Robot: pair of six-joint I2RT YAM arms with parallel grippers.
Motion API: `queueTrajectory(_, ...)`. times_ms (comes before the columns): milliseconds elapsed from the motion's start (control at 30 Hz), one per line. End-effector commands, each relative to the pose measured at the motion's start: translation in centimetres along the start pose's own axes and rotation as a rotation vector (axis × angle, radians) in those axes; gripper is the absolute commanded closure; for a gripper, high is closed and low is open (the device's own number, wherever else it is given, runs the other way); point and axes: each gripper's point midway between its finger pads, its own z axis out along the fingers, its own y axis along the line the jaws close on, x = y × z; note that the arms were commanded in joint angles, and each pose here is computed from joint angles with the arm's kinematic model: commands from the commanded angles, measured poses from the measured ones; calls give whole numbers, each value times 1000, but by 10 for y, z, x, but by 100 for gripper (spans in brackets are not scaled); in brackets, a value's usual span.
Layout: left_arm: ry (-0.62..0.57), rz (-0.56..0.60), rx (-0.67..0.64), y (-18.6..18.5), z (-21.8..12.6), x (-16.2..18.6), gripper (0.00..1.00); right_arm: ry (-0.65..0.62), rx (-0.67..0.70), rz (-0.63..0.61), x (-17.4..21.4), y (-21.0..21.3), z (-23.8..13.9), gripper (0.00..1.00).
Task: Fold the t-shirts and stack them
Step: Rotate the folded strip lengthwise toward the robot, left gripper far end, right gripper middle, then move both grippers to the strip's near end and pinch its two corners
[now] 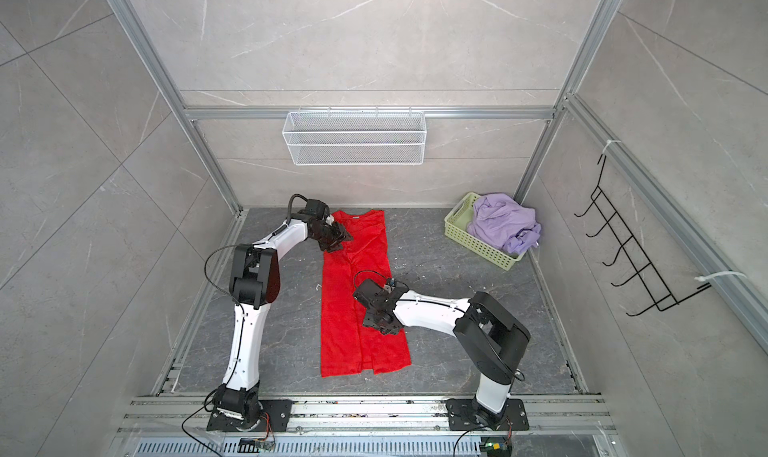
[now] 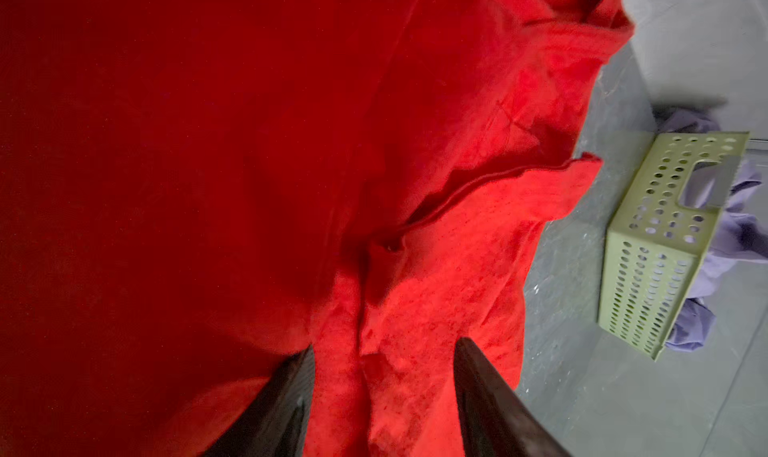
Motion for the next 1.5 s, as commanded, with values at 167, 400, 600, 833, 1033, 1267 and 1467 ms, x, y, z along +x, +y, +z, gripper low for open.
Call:
queueTrajectory(167, 72, -46, 38, -13, 38, 6, 42, 46, -22, 35, 16, 1, 17, 40)
queueTrajectory(400, 3, 45, 166, -61, -8, -14, 42, -66, -80, -63, -15, 24, -34, 40)
queueTrajectory(600, -65, 197, 219, -95, -93, -4, 40, -308, -111, -95, -56, 8, -115, 37)
queueTrajectory(833, -63, 194, 22, -36, -162, 78, 35, -240, -68, -33, -46, -55, -121, 35)
queueTrajectory(1033, 62, 13, -130, 50, -179, 189, 35, -82, -195, -38, -10, -61, -101, 36)
queueTrajectory(1267, 161, -164, -137, 101, -184, 291, 38, 70, -273, 6, 39, -77, -70, 39)
queueTrajectory(1467, 263, -244, -132, 119, -181, 344, 39, 152, -231, -14, 67, -96, -59, 39)
